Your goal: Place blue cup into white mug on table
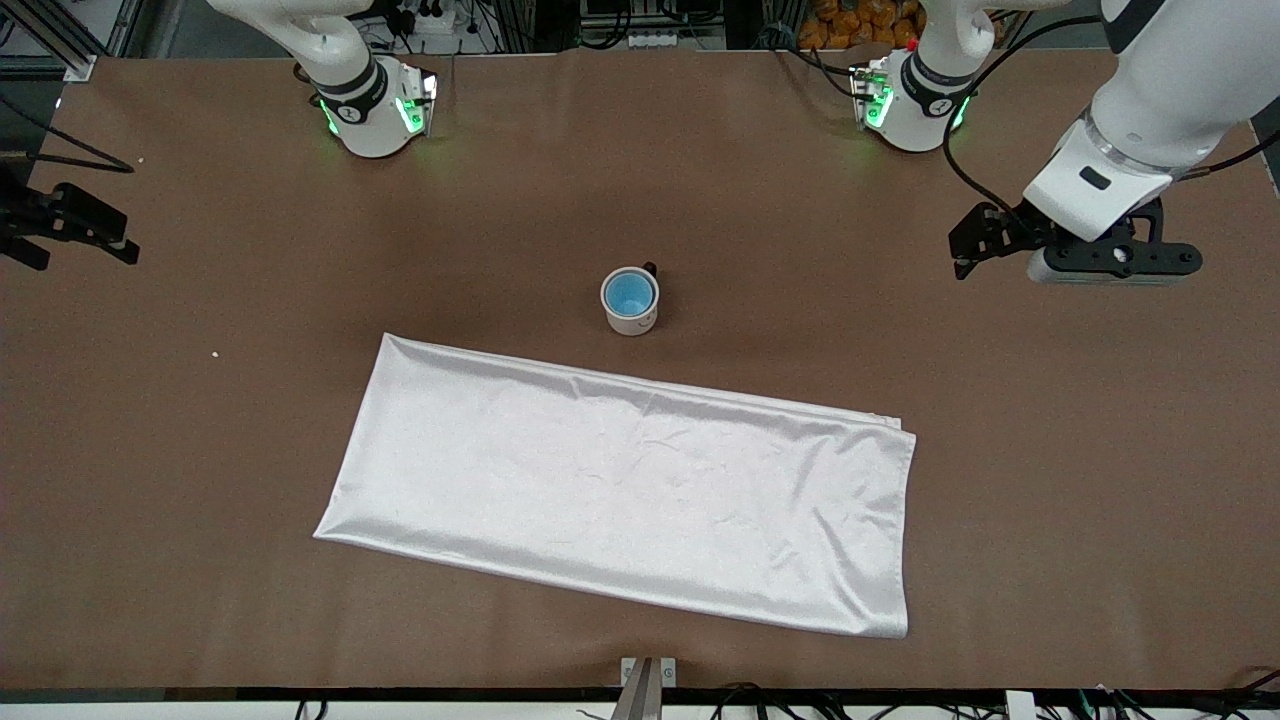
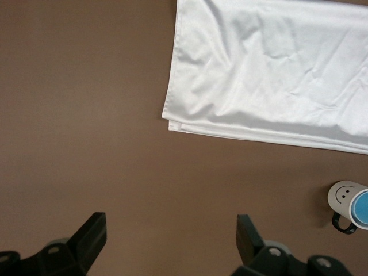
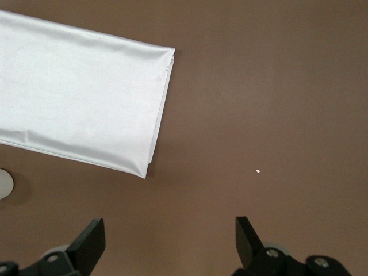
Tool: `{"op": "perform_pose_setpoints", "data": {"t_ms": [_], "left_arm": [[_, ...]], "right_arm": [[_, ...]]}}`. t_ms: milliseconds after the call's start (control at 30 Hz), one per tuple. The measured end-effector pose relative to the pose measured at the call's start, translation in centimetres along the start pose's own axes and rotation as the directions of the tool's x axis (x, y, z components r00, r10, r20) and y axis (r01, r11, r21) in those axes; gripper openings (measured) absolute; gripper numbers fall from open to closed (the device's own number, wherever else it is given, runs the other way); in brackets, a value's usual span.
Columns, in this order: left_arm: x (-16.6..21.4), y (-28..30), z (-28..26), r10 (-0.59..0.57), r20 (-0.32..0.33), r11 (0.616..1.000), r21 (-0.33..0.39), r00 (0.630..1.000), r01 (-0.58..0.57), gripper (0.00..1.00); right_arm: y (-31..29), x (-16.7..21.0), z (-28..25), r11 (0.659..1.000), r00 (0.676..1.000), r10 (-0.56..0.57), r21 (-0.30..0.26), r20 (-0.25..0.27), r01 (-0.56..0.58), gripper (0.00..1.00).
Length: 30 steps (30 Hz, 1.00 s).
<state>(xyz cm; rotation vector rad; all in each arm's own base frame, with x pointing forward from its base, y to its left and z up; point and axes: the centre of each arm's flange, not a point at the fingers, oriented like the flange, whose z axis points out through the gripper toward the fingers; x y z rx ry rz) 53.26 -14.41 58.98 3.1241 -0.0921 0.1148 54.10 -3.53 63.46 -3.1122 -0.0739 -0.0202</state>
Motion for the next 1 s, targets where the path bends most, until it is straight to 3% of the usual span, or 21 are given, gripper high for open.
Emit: {"op": "perform_pose_setpoints", "data": {"t_ms": [1000], "left_arm": [[0.9, -0.3, -0.8, 0.011, -0.02, 1.0, -0.007, 1.0, -0.011, 1.0]], "right_arm": [[-0.7, 0.4, 0.7, 1.0, 1.0, -0.013, 0.0, 0.013, 0.013, 1.0]]}}
